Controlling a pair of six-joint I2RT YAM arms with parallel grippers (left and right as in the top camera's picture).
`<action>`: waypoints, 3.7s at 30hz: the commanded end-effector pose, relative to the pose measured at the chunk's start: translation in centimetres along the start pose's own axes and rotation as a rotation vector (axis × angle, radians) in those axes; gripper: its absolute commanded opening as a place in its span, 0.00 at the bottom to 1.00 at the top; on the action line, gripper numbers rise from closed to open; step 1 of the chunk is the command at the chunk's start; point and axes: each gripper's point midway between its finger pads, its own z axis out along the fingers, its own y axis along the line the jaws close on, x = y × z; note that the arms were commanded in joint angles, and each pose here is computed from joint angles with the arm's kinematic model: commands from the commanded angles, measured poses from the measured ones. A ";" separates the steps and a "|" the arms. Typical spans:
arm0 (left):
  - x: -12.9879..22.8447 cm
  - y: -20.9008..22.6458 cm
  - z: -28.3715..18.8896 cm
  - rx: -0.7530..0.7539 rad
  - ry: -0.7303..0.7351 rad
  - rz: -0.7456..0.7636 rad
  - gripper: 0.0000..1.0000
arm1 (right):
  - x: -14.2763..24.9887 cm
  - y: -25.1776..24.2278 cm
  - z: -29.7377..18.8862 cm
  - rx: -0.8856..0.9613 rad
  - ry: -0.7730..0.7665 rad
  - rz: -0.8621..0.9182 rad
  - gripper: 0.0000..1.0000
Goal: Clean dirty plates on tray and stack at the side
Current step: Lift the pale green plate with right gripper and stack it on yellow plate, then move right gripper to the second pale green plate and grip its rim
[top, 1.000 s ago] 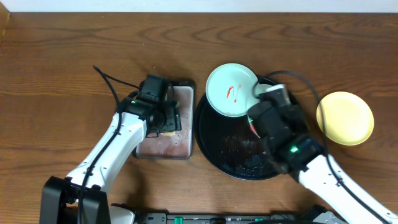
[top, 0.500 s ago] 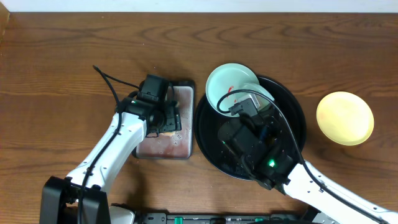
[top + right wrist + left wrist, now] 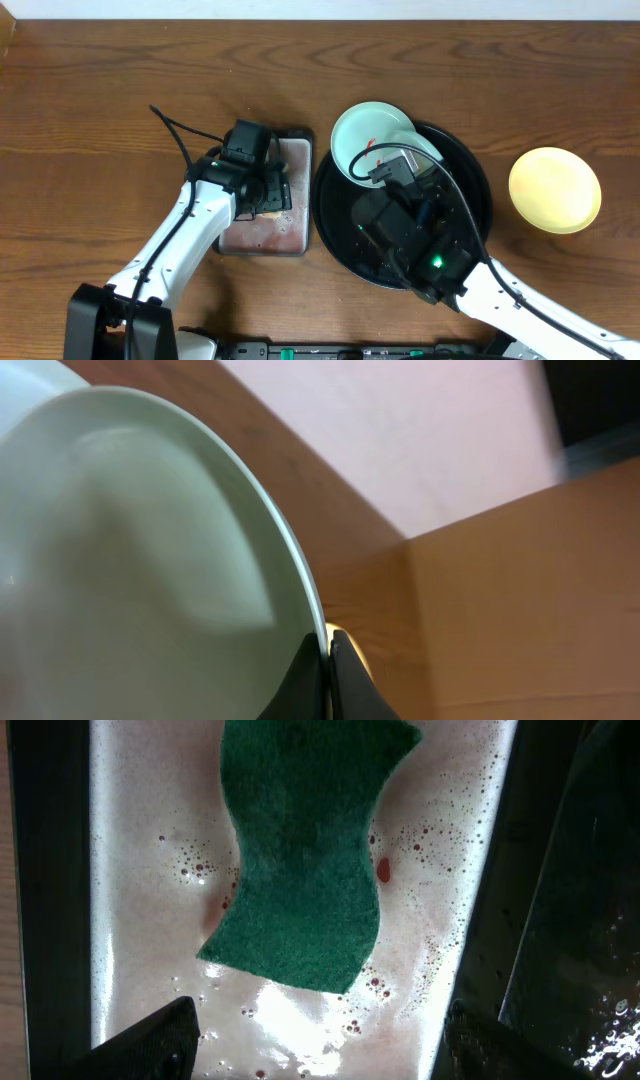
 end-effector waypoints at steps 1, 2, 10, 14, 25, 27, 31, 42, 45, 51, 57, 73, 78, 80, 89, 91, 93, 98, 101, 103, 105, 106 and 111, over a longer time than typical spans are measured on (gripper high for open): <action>0.4 0.1 0.3 -0.003 0.012 -0.005 0.79 | 0.7 1.1 2.2 -0.140 0.069 0.227 0.01; 0.4 0.1 0.3 -0.003 0.013 -0.005 0.79 | 1.3 1.3 3.0 -0.176 0.104 0.295 0.01; 0.4 0.1 0.3 -0.003 0.012 -0.005 0.80 | 8.9 -0.3 9.3 -0.374 0.462 0.899 0.01; 0.4 0.1 0.3 -0.003 0.012 -0.005 0.79 | 13.0 -3.0 11.5 -0.401 0.563 1.137 0.01; 0.4 0.1 0.3 -0.003 0.012 -0.005 0.80 | 25.9 -7.1 13.2 -0.164 0.867 1.576 0.01; 0.4 0.1 0.3 -0.003 0.013 -0.005 0.79 | 27.4 -7.2 13.3 -0.126 0.904 1.624 0.01; 0.5 0.1 0.3 -0.004 0.016 -0.005 0.80 | 29.1 -6.8 14.2 -0.117 0.931 1.688 0.01; 0.5 0.1 0.3 -0.004 0.016 -0.005 0.79 | 29.7 -6.8 14.2 -0.129 0.939 1.720 0.35; 0.5 0.1 0.3 -0.004 0.015 -0.005 0.79 | 28.5 -6.4 14.4 -0.210 0.914 1.749 0.46; 0.5 0.1 0.3 -0.004 0.015 -0.005 0.80 | 20.1 -6.0 15.4 -0.695 0.579 1.684 0.45; 0.5 0.1 0.3 -0.004 0.015 -0.005 0.80 | 14.4 -2.5 13.7 -0.960 0.420 1.372 0.46; 0.5 0.1 0.3 -0.004 0.015 -0.005 0.80 | 2.7 5.5 13.2 -0.971 0.365 0.579 0.59; 0.5 0.1 0.3 -0.004 0.015 -0.005 0.80 | 2.2 9.1 16.1 -0.937 0.362 0.585 0.42; 0.5 0.1 0.3 -0.005 0.015 -0.005 0.80 | 2.4 10.5 16.8 -0.942 0.367 0.585 0.38; 0.5 0.1 0.3 -0.004 0.015 -0.005 0.80 | 4.3 14.9 18.1 -0.972 0.448 0.606 0.29; 0.5 0.1 0.3 -0.005 0.015 -0.005 0.80 | 4.4 15.4 18.0 -0.978 0.453 0.600 0.16; 0.5 0.1 0.3 -0.005 0.015 -0.005 0.80 | 4.3 15.5 17.9 -0.980 0.455 0.602 0.05; 0.5 0.2 0.3 -0.005 0.015 -0.005 0.80 | 3.8 13.9 16.8 -0.979 0.457 0.596 0.01; 0.5 0.1 0.3 -0.004 0.016 -0.005 0.80 | 3.6 11.5 15.4 -0.971 0.468 0.605 0.01; 0.5 0.1 0.3 -0.005 0.015 -0.005 0.80 | 3.9 9.7 13.9 -0.969 0.498 0.609 0.01; 0.5 0.1 0.3 -0.005 0.015 -0.005 0.80 | 4.7 8.4 12.2 -0.974 0.549 0.605 0.01; 0.4 0.1 0.3 -0.004 0.014 -0.005 0.80 | 5.2 8.2 11.5 -0.979 0.575 0.600 0.01; 0.2 0.0 0.3 0.000 0.004 -0.004 0.80 | 7.4 9.4 9.2 -1.016 0.690 0.557 0.01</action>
